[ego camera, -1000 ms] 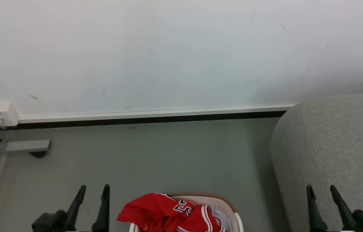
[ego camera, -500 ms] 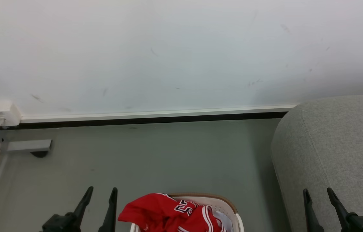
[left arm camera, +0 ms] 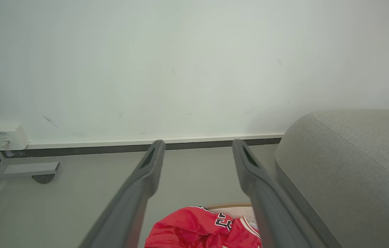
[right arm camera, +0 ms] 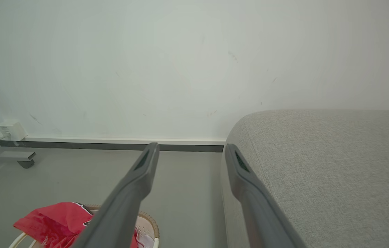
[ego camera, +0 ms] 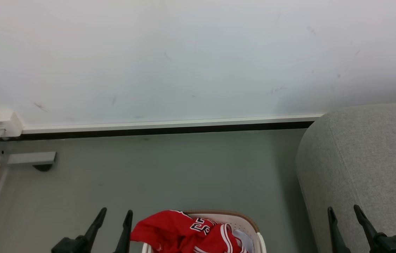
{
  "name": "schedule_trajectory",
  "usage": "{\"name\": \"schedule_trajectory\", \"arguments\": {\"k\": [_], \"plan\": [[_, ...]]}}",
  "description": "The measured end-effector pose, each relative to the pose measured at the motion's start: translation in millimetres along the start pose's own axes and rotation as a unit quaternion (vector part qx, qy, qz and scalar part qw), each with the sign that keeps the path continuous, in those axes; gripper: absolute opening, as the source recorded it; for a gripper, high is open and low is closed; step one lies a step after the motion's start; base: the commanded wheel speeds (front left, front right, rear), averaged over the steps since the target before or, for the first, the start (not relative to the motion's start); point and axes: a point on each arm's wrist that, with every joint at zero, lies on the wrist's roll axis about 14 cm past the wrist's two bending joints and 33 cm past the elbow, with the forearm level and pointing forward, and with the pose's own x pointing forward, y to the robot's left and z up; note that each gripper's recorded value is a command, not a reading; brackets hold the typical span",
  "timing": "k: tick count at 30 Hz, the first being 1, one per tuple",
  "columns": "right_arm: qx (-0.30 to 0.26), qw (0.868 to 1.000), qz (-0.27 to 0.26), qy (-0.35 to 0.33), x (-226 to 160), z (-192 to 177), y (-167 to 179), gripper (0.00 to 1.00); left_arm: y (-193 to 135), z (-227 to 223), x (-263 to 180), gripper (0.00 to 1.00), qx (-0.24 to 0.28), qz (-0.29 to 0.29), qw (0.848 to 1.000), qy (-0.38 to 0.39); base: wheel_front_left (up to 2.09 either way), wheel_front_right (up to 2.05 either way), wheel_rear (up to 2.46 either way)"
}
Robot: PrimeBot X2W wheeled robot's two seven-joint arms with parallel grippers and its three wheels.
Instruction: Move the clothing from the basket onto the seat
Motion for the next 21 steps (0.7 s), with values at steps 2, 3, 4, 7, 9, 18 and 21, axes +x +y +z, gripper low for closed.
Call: {"name": "schedule_trajectory", "arguments": {"k": [2, 3, 4, 7, 9, 18, 21], "plan": [[0.001, 1.000, 0.000, 0.000, 0, 0, 0, 1.00, 0, -1, 0, 1.00, -0.003, 0.001, 1.000, 0.002, 0.00, 0.00, 0.00], [0.005, 1.000, 0.000, 0.001, 0, -1, 0, 1.00, 0, -2, 0, 1.00, -0.005, 0.001, 1.000, 0.002, 0.00, 0.00, 0.00], [0.007, 1.000, -0.001, 0.000, 0, -1, 0, 1.00, 0, -2, 0, 1.00, -0.005, 0.001, 1.000, 0.003, 0.00, 0.00, 0.00], [0.010, 1.000, 0.001, 0.001, 1, -1, 2, 1.00, 1, -4, 0, 1.00, -0.008, 0.003, 1.000, 0.005, 0.00, 0.00, 0.00], [0.013, 1.000, 0.001, 0.001, 1, -1, 2, 1.00, 1, -4, 0, 1.00, -0.009, 0.003, 1.000, 0.006, 0.00, 0.00, 0.00], [0.018, 1.000, 0.000, -0.011, 8, 6, 1, 1.00, -21, -10, 19, 1.00, 0.003, -0.051, 0.999, 0.017, 0.00, 0.00, 0.00], [0.019, 1.000, 0.004, -0.023, 18, 13, 2, 1.00, -40, -18, 35, 1.00, 0.018, -0.100, 0.994, 0.031, 0.00, 0.00, 0.00]]}}
